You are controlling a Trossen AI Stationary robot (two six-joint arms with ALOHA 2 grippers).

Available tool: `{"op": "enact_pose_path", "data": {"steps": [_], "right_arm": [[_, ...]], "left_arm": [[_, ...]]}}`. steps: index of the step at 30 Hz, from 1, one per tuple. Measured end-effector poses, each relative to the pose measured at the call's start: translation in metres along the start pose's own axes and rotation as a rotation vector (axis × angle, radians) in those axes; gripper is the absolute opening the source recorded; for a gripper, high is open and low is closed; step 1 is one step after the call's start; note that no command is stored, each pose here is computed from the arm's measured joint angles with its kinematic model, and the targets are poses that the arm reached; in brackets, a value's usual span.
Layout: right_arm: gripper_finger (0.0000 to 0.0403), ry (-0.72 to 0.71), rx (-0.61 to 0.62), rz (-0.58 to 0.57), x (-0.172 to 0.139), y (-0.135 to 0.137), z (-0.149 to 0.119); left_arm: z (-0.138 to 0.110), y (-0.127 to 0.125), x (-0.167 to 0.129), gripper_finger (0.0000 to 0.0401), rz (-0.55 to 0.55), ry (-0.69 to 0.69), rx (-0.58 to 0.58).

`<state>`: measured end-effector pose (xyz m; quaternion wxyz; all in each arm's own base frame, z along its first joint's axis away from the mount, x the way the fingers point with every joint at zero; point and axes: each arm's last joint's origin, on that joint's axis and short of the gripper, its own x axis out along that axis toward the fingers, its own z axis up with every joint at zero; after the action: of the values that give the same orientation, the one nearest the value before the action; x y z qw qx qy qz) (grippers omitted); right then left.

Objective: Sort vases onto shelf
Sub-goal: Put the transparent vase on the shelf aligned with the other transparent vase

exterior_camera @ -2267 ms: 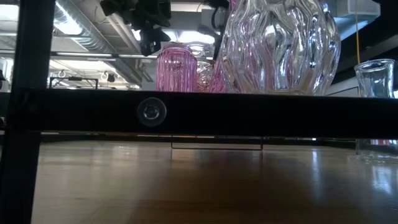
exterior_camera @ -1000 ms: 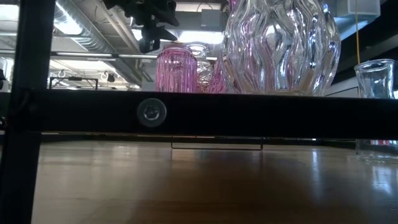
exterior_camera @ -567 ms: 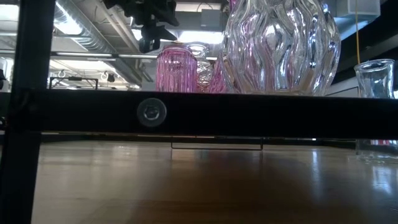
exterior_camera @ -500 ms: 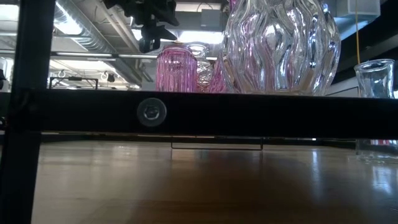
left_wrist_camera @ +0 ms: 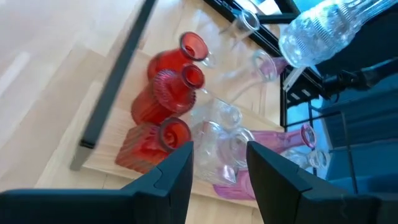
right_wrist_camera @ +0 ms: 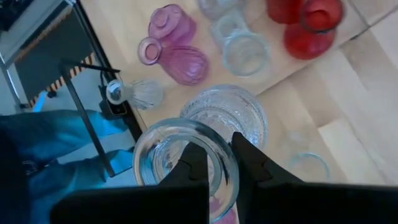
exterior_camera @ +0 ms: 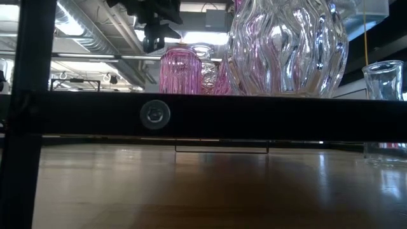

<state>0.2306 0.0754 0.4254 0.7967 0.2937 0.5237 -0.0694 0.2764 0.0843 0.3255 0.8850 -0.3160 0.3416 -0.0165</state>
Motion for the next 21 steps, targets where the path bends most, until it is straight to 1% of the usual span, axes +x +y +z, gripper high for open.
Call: {"op": "enact_pose_path", "data": {"steps": [5, 8, 11, 15, 18, 21], "right_arm": [[0.0014, 0.033, -0.058, 0.012, 0.021, 0.021, -0.004], [0.0014, 0.044, -0.108, 0.033, 0.032, 0.035, -0.009], [0.0014, 0.045, -0.161, 0.039, 0.040, 0.048, -0.017], [0.0014, 0.049, -0.217, -0.005, 0.054, 0.059, -0.031], [0.0014, 0.044, -0.186, 0.014, 0.066, 0.065, -0.036], [0.0014, 0.008, -0.133, 0.076, 0.077, 0.071, -0.035]], "left_arm": [[-0.008, -0.016, 0.009, 0.0143, 0.010, 0.033, 0.069], [-0.017, -0.027, 0.016, 0.0143, 0.029, 0.069, 0.070], [-0.029, -0.041, 0.018, 0.0143, 0.088, 0.098, 0.059], [-0.046, -0.064, 0.013, 0.0143, 0.185, 0.084, 0.104], [-0.056, -0.081, 0.004, 0.0143, 0.242, 0.017, 0.143], [-0.062, -0.092, -0.008, 0.0143, 0.252, -0.038, 0.182]]}}
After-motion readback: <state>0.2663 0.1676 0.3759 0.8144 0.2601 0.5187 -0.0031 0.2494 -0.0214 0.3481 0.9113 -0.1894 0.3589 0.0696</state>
